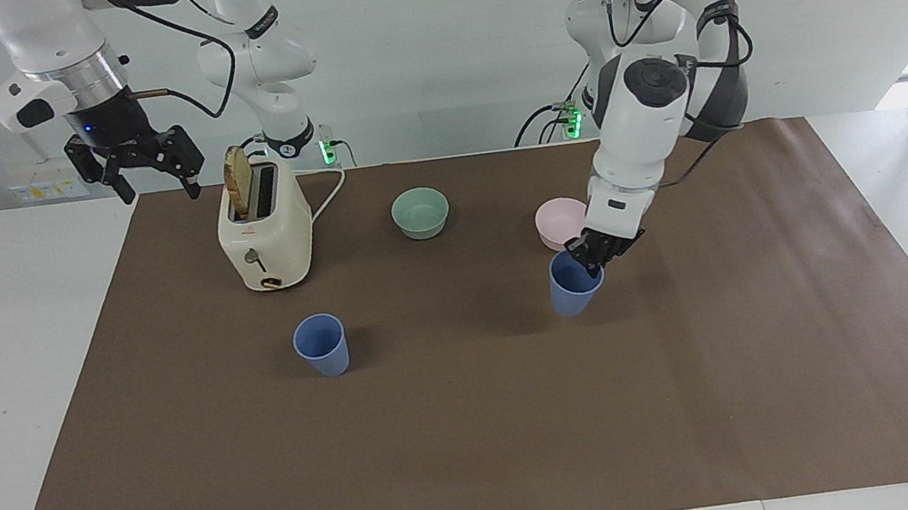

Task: Stack blue cups with both arms
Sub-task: 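Carry the blue cup with the left gripper toward the table center, then release the cup with the left gripper while the right gripper reaches the other cup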

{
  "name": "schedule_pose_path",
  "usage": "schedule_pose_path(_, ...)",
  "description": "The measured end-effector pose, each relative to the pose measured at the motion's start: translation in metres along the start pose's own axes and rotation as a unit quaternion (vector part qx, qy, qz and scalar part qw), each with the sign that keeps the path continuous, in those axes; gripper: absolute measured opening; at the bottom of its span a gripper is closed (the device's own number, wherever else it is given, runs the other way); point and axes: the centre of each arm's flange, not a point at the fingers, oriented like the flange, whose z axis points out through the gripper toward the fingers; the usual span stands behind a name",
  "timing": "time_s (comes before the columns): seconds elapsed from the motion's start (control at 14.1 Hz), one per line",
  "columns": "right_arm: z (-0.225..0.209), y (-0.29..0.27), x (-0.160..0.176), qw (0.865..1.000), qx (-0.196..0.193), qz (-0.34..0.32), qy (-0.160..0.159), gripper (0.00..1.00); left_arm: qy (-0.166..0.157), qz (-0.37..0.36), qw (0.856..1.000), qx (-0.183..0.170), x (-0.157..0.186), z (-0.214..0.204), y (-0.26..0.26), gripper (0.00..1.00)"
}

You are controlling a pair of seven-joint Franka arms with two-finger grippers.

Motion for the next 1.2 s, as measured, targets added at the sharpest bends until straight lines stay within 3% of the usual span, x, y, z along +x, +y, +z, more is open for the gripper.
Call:
schedule_pose_path(0.5, 0.000, -0.001, 0.000, 1.000, 0.000, -0.001, 0.000, 1.00, -0.004, 0.007, 1.000, -0.006, -0.022, 0.051, 0.026, 0.05)
schedule_pose_path(1.2, 0.000, -0.001, 0.000, 1.000, 0.000, -0.001, 0.000, 1.00, 0.000, 0.021, 1.000, -0.006, -0.040, 0.074, 0.037, 0.05)
